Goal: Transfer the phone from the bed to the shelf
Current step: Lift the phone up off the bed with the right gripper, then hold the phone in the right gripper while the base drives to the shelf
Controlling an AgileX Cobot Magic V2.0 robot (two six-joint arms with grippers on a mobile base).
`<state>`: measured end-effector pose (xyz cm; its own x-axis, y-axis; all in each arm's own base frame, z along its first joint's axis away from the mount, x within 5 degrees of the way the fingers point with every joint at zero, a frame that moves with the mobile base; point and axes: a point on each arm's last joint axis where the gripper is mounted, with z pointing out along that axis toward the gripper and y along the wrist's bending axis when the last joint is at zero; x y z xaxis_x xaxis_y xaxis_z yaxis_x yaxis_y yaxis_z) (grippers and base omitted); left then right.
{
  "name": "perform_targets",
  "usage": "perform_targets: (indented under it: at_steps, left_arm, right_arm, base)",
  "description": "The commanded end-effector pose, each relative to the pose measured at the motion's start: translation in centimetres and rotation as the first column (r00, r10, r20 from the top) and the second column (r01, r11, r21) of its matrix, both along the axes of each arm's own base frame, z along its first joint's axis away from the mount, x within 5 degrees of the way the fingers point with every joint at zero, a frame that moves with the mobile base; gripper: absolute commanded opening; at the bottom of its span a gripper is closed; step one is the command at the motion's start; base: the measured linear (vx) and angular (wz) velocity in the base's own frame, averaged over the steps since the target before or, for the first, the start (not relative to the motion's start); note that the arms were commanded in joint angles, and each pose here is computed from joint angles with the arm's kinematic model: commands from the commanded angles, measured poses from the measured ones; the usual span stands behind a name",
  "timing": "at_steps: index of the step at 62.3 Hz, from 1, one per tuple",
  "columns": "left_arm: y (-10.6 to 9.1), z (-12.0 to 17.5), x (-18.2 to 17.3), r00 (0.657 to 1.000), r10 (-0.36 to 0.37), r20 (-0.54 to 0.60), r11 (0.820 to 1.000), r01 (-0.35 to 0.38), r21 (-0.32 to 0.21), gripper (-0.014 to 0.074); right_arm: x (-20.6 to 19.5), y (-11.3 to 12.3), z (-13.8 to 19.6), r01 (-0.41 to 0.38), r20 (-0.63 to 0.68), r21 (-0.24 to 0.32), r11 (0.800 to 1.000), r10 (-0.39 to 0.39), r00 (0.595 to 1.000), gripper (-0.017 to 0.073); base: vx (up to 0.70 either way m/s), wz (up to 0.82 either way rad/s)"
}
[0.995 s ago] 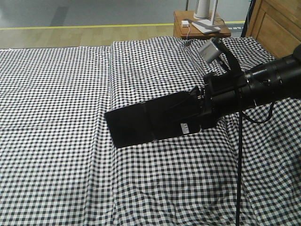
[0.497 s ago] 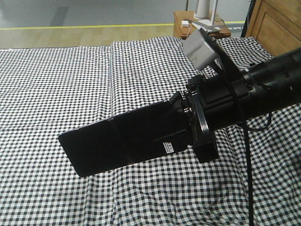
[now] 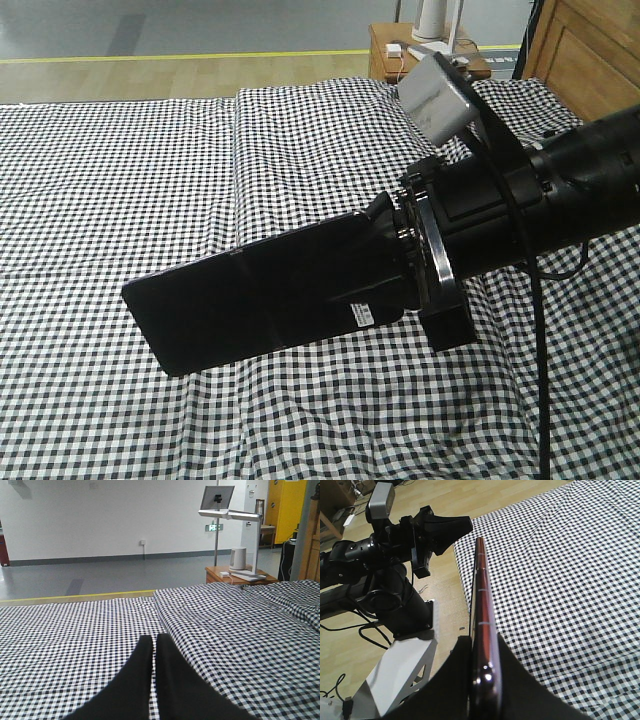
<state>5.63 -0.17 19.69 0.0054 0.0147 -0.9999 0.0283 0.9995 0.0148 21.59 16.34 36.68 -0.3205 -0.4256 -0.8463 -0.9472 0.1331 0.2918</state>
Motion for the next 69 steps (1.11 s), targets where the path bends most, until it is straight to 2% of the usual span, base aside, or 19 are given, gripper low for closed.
perform_targets:
  at_steps: [1, 43, 69]
  left_arm:
    - [0.03, 1.53, -0.21, 0.995, 0.004, 0.105, 1.0, -0.002, -0.022, 0.0001]
    - [0.03, 1.53, -0.21, 0.995, 0.004, 0.105, 1.0, -0.002, -0.022, 0.0001]
    - [0.03, 1.53, -0.21, 0.995, 0.004, 0.105, 1.0, -0.002, -0.022, 0.0001]
  right_arm:
    - [-1.39, -0.05, 2.2, -0.056, 0.003, 0.091, 0.994, 0.055, 0.998, -0.0003]
    - [-1.34, -0.11, 2.19, -0.052, 0.003, 0.089, 0.995, 0.052, 0.999, -0.0003]
    - [-1.34, -0.11, 2.18, -0.052, 0.003, 0.089, 0.995, 0.052, 0.999, -0.0003]
  base:
    - [0.0, 0.0]
    - [-0.01, 0.02]
    - [-0.06, 0.25]
